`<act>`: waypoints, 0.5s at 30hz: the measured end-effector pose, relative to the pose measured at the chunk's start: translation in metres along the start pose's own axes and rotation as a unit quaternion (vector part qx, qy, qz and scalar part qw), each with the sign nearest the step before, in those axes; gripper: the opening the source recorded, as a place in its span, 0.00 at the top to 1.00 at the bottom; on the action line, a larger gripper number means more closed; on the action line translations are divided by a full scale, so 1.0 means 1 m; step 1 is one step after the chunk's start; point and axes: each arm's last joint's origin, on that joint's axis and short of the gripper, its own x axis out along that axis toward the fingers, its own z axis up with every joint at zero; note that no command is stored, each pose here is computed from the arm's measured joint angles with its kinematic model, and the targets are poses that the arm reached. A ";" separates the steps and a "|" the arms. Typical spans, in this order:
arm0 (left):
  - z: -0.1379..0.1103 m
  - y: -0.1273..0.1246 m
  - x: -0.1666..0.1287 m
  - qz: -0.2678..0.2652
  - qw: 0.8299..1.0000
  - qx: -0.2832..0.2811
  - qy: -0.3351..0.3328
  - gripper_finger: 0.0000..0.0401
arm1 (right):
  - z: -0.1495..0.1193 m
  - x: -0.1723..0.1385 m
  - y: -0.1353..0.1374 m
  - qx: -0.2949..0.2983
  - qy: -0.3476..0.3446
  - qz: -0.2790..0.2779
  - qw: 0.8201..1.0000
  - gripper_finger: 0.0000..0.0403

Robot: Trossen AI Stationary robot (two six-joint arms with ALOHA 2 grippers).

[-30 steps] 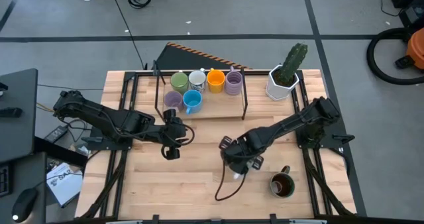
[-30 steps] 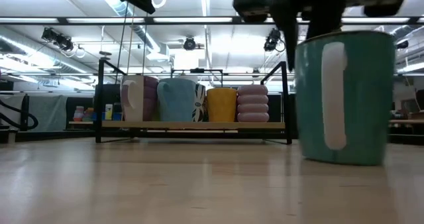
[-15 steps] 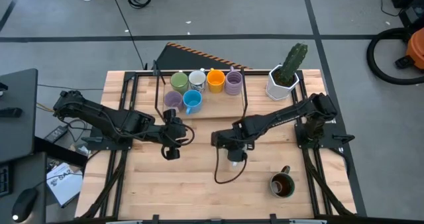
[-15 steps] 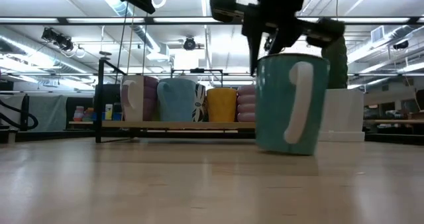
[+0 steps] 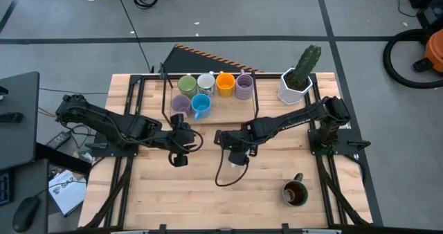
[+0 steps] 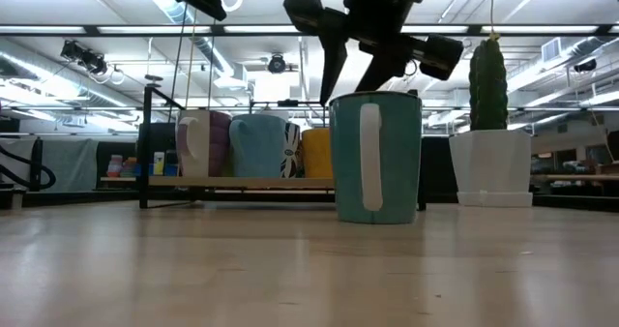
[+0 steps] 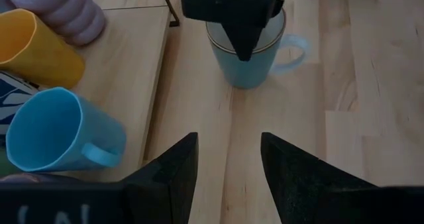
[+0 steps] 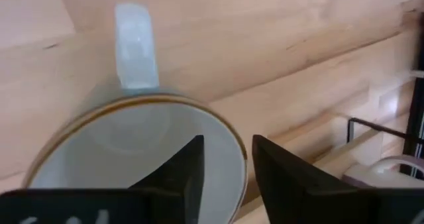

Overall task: Place coffee mugs
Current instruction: Put the dark green mug on the shelf aligned with the yellow mug

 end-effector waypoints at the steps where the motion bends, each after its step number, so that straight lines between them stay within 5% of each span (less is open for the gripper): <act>1: 0.000 0.000 0.000 0.000 1.000 0.000 0.000 0.57 | 0.001 0.000 0.000 0.004 0.007 -0.003 1.000 0.65; 8: 0.000 0.000 0.000 0.000 1.000 -0.001 0.001 0.57 | 0.006 -0.026 0.001 0.055 0.053 -0.060 0.995 0.57; 11: 0.000 0.000 0.000 0.000 1.000 -0.001 0.001 0.57 | 0.008 -0.042 0.001 0.156 0.040 -0.084 0.983 0.57; 15: 0.000 0.000 0.000 0.000 1.000 -0.001 0.001 0.57 | 0.008 -0.060 0.007 0.322 0.010 -0.079 0.943 0.59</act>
